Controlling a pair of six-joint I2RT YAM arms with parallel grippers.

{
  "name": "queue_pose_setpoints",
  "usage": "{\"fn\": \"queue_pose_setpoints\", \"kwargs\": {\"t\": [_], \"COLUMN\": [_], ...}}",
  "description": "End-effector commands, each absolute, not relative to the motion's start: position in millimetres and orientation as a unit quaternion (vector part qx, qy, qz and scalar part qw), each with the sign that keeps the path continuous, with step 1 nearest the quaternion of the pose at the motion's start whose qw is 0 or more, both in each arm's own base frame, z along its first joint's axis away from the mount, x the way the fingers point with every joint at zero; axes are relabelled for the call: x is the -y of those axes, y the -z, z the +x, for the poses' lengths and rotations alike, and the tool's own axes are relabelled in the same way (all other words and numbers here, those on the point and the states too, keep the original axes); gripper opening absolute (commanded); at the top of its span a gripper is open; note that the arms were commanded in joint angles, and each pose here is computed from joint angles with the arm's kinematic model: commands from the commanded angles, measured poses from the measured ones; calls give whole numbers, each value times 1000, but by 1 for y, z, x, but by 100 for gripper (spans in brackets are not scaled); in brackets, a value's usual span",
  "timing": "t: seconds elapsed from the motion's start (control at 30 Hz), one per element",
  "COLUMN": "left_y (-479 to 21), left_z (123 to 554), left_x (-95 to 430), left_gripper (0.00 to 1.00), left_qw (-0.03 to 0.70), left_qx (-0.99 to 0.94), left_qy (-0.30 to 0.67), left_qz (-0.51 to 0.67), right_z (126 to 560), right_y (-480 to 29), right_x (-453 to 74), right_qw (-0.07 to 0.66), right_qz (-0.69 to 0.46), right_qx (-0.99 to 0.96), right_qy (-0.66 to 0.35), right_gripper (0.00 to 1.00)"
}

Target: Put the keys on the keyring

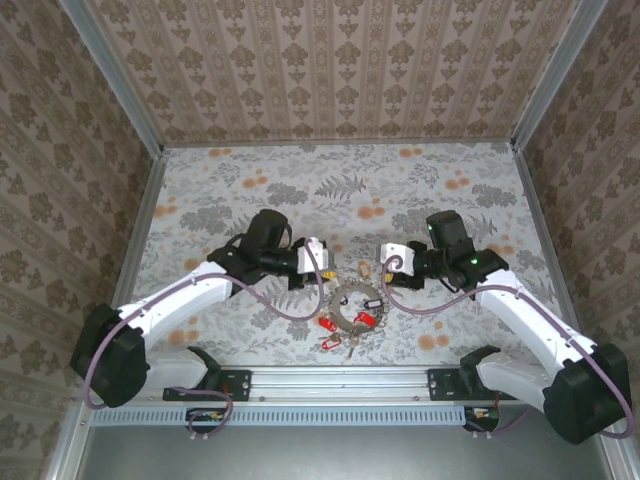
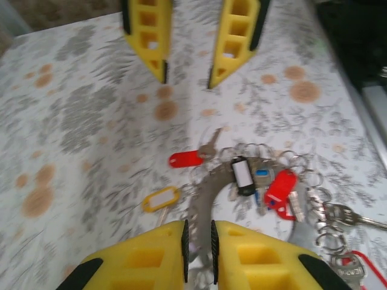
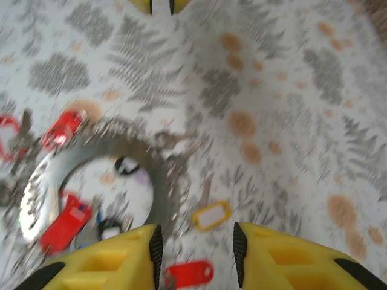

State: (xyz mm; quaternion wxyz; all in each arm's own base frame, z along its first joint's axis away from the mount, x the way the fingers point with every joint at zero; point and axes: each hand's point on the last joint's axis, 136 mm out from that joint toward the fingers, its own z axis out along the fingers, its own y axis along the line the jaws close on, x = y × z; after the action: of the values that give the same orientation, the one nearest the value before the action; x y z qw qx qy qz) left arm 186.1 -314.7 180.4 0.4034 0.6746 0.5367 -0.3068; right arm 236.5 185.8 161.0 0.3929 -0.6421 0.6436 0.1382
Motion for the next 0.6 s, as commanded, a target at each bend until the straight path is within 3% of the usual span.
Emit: {"fn": "queue_pose_setpoints", "kwargs": {"t": [0.0, 0.13, 0.33, 0.5, 0.57], "left_y": [-167, -162, -157, -163, -165], "left_z": [177, 193, 236, 266, 275], "left_x": [322, 327, 305, 267, 250], "left_gripper": [19, 18, 19, 20, 27], "left_qw": [387, 411, 454, 481, 482], "left_qx": [-506, -536, -639, -723, -756], "left_qy": [326, 318, 289, 242, 222], "left_qz": [698, 666, 550, 433, 384], "right_z": [185, 152, 139, 153, 161], "right_y": [-143, -122, -87, -67, -64], "right_x": [-160, -152, -151, -161, -169], "right_qw": [270, 219, 175, 187, 197], "right_qz": [-685, -706, -735, -743, -747], "right_qx": [-659, -652, -633, -624, -619], "right_qy": [-156, -166, -168, -154, -143], "right_gripper": [38, 36, 31, 35, 38]}}
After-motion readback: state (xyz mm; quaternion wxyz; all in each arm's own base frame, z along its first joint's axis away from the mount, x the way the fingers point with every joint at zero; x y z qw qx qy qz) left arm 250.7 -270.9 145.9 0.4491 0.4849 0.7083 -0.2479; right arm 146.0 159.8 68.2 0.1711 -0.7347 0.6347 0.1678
